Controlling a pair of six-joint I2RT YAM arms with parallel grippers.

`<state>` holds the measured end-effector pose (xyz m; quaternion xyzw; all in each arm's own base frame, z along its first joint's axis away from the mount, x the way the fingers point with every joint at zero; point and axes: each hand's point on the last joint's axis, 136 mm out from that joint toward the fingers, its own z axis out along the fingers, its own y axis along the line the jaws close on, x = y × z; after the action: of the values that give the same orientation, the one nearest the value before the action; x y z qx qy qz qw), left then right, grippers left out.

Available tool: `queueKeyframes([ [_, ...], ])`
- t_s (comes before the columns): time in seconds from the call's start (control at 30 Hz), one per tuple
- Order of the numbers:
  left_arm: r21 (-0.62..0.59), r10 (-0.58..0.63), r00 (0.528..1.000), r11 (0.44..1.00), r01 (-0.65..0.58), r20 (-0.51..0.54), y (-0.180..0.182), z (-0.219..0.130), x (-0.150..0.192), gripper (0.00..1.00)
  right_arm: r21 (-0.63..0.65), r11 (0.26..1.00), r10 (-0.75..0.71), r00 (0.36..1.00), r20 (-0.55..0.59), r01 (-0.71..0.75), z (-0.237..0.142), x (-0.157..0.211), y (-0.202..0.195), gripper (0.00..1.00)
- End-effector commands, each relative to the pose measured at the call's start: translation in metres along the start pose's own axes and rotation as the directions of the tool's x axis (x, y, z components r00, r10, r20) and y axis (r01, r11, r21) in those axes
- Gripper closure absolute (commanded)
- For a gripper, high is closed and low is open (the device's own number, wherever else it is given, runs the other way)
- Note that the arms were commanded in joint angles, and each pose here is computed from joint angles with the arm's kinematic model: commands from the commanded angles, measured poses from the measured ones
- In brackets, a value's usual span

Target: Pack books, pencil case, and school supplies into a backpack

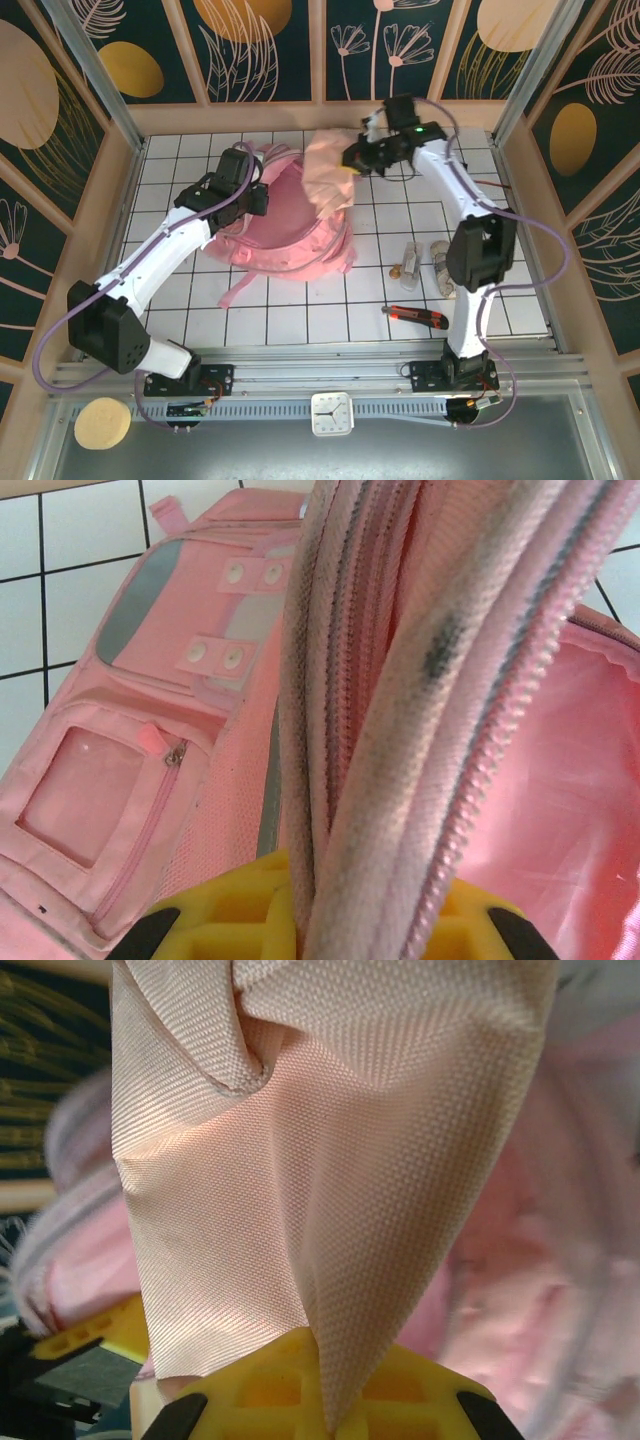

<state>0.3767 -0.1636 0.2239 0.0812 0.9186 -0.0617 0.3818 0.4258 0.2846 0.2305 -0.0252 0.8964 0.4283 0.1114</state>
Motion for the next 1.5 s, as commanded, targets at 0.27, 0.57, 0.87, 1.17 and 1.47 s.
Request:
queueKeyframes([
  [0.27, 0.103, -0.064, 0.986, 0.994, 0.049, 0.153, -0.015, -0.027, -0.038, 1.00, 0.067, 0.977, 0.215, 0.947, -0.238, -0.205, 0.094, 0.044, -0.014, 1.00],
  [0.57, 0.214, -0.117, 0.985, 0.973, 0.089, 0.124, -0.034, -0.019, -0.031, 1.00, 0.001, 0.943, 0.330, 0.939, -0.098, -0.331, 0.139, 0.010, -0.001, 1.00],
  [0.87, 0.253, -0.160, 0.980, 0.959, 0.126, 0.119, -0.039, -0.017, -0.023, 1.00, 0.055, 0.927, 0.372, 0.928, -0.022, -0.371, 0.195, 0.010, -0.011, 1.00],
  [1.17, 0.119, -0.138, 0.984, 0.985, 0.124, 0.116, -0.016, -0.011, -0.017, 1.00, -0.011, 0.965, 0.261, 0.965, 0.039, -0.261, 0.152, 0.004, 0.024, 0.42],
  [1.47, -0.072, -0.115, 0.991, 0.990, 0.120, 0.074, 0.021, -0.009, 0.010, 1.00, 0.110, 0.974, 0.192, 0.978, 0.079, -0.199, 0.059, 0.026, 0.021, 0.36],
])
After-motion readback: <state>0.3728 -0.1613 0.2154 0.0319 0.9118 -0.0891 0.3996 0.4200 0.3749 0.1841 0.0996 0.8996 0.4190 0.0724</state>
